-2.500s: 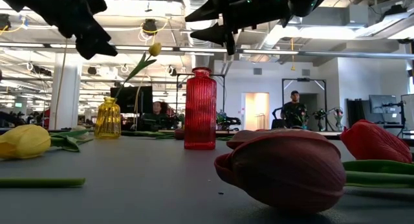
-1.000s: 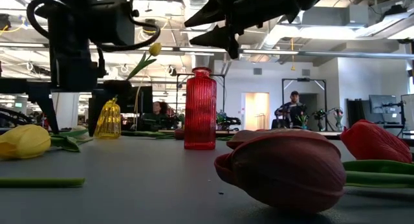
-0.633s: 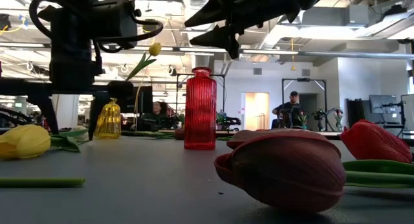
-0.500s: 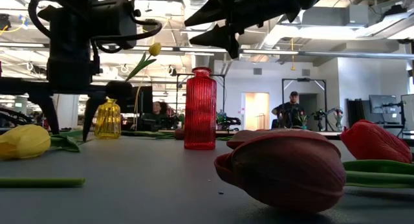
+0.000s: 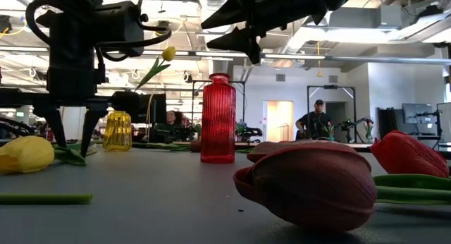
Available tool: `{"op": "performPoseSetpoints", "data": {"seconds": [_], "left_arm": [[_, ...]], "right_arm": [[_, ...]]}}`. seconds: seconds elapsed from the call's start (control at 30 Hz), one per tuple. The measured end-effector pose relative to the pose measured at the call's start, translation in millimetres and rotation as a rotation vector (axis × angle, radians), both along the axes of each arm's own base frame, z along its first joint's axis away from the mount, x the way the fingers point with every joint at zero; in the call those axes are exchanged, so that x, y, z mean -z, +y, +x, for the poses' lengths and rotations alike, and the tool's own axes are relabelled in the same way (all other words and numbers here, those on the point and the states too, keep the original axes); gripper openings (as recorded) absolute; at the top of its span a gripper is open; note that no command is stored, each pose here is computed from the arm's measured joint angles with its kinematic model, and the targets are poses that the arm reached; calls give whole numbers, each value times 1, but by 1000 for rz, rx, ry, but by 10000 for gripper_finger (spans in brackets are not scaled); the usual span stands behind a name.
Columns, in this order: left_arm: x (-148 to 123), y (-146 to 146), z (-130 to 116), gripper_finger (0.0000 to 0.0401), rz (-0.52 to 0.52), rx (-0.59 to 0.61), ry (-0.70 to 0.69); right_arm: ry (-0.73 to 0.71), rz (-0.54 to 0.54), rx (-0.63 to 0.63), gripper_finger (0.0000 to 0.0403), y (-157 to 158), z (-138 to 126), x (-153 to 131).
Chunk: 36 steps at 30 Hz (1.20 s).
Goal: Sort flowers into vase by color
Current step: Put the yellow flower into the yellow vase
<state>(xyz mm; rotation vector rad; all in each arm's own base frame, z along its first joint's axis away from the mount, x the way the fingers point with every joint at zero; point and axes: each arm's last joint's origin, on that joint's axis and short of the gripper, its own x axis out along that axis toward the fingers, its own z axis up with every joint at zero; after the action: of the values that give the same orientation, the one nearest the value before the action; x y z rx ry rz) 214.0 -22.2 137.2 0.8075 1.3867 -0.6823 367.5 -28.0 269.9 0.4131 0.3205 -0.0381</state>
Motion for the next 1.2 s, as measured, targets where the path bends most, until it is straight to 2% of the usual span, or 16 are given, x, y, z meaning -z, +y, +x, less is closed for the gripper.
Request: {"op": "performPoseSetpoints", "data": {"seconds": [0.07,0.23,0.4,0.53,0.77,1.0,1.2], "left_arm": [[-1,0,1,69,3,0,-3],[-6,0,7,9,3,-3,-24],[-23,0,17,2,56,-15,-113],[-47,3,20,1,44,-49,-236],[-95,19,5,0,-15,-244,-514],[-131,31,-22,0,-87,-449,-725],[-162,43,-42,0,-170,-620,-986]], "right_arm": [[0,-1,0,230,0,0,0],[0,-1,0,230,0,0,0],[0,1,1,230,0,0,0],[0,6,2,230,0,0,0],[-5,6,2,230,0,0,-1],[-10,6,3,230,0,0,-1],[-23,6,4,230,-1,0,-2]]}}
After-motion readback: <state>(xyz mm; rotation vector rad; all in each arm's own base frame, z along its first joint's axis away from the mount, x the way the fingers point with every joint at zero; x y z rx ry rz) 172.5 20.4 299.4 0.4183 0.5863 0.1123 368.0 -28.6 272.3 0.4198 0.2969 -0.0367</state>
